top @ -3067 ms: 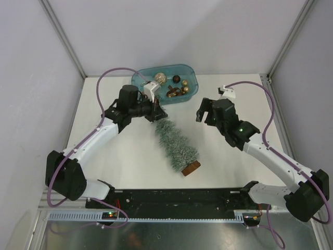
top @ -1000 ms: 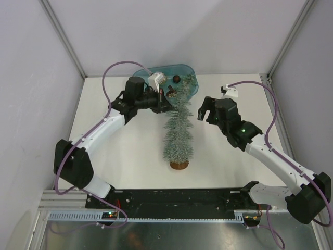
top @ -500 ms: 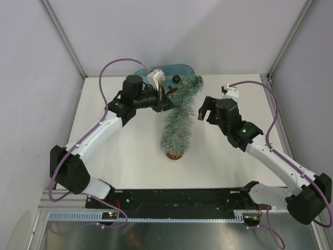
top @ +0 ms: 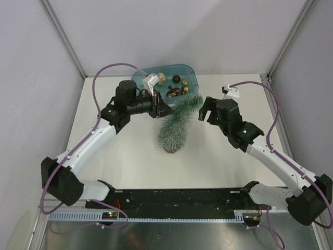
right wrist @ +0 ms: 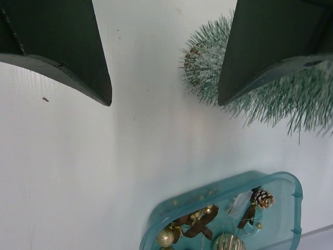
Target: Decorate the small christmas tree
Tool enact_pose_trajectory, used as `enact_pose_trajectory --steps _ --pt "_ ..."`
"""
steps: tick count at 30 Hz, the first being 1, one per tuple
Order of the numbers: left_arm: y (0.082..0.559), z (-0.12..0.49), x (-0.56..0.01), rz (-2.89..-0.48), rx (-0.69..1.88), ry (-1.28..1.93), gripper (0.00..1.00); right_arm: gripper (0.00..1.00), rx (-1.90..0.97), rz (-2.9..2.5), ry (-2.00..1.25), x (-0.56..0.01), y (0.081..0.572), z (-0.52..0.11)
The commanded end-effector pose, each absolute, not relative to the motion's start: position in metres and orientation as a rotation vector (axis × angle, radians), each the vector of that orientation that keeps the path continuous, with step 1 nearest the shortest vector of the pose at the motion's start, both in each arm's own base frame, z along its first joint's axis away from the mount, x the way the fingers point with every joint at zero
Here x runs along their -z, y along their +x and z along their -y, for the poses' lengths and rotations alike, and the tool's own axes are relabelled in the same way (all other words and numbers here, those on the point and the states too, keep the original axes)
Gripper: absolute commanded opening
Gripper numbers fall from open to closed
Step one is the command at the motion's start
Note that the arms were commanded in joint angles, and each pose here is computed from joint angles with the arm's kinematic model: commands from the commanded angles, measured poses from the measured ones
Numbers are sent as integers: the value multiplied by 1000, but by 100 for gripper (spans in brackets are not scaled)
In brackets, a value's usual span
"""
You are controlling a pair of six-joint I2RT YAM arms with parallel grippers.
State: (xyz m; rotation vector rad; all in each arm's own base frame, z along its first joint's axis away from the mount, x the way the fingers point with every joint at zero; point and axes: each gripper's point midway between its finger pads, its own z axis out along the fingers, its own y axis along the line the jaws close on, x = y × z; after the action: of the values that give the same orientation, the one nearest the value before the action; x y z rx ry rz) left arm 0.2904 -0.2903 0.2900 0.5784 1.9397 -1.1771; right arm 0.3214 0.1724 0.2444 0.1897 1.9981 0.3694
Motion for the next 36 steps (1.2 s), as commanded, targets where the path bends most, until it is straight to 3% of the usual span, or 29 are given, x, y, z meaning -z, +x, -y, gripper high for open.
enact_pose_trajectory --steps 1,9,16,26,36 --pt "260 288 -312 -1878 1276 645 36 86 -384 -1955 207 -254 324 -171" --pt "242 279 -284 -1931 1275 681 74 86 -389 -1957 213 -254 322 -171" --pt "255 262 -287 -1923 1185 646 97 87 -380 -1951 213 -256 321 -168" --pt "302 198 -288 -1924 1041 502 100 88 -364 -1954 233 -254 327 -158" --pt "423 150 -206 -2172 667 142 100 88 -356 -1974 248 -245 337 -155"
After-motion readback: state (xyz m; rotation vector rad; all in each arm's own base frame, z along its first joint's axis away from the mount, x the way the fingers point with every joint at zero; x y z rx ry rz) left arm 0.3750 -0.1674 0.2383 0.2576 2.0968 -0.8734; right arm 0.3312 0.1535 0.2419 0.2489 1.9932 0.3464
